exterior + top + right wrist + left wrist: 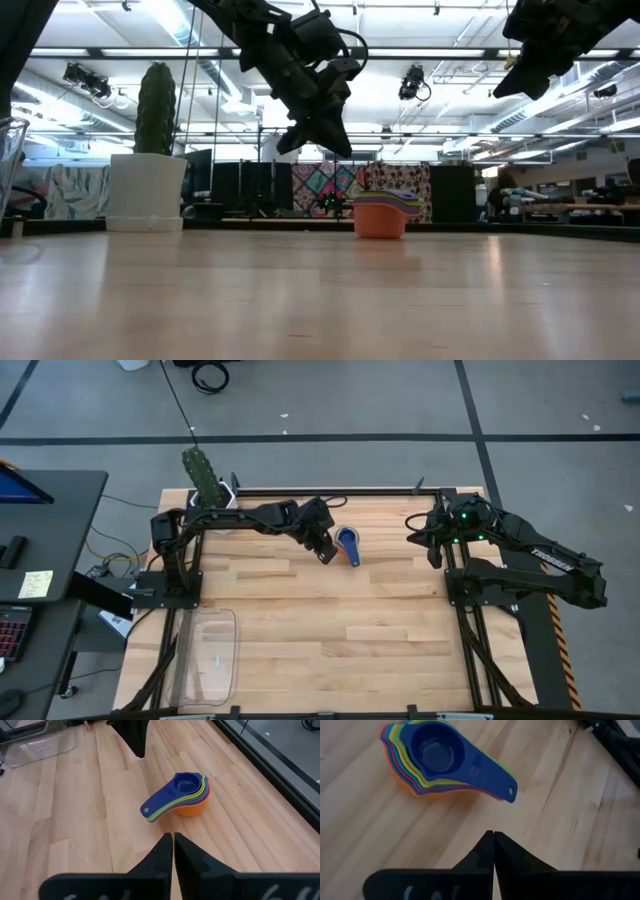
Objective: Nest measuring cups in basket
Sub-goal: Put the stacked colored measuring cups into the transparent bin
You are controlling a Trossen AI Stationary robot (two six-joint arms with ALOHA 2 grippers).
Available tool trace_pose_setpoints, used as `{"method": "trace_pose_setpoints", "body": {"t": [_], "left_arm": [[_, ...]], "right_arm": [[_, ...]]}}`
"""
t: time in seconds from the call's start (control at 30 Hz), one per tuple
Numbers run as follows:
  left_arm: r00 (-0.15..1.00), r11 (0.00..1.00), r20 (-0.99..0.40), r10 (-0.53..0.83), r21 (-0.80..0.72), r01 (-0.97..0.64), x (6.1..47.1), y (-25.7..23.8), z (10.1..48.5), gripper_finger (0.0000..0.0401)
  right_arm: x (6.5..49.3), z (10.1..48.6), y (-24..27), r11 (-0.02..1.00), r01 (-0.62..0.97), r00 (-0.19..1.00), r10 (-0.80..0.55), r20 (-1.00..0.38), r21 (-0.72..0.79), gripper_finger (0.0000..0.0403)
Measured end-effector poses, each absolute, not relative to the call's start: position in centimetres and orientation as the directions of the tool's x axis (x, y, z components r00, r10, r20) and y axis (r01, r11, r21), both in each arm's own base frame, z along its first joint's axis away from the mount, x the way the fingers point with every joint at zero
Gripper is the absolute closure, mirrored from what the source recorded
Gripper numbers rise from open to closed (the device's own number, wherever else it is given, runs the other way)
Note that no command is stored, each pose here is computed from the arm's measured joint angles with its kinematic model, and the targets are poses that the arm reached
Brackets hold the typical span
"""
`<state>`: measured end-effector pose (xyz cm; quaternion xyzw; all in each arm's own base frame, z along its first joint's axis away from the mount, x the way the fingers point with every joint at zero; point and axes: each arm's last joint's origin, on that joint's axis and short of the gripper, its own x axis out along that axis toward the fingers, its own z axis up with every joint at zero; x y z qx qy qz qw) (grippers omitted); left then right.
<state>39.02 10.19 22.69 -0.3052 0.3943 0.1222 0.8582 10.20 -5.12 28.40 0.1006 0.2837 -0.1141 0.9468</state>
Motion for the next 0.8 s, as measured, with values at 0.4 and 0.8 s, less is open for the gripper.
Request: {"method": "trace_pose_setpoints", "body": {"t": [0.4, 0.8], "left_arm": [[0.642, 0.794, -0.767, 0.001, -0.390, -0.466, 38.98, 10.04, 22.53, 0.0392], [0.636, 0.610, -0.771, 0.034, -0.488, -0.625, 39.00, 9.96, 22.51, 0.0392]], "right_arm": [[10.08, 28.05, -4.39, 0.982, 0.055, 0.828, 0.056, -0.558, 0.180, 0.0386], [10.08, 28.04, -4.49, 0.895, 0.233, 0.824, 0.027, -0.565, 0.382, 0.0387]]}}
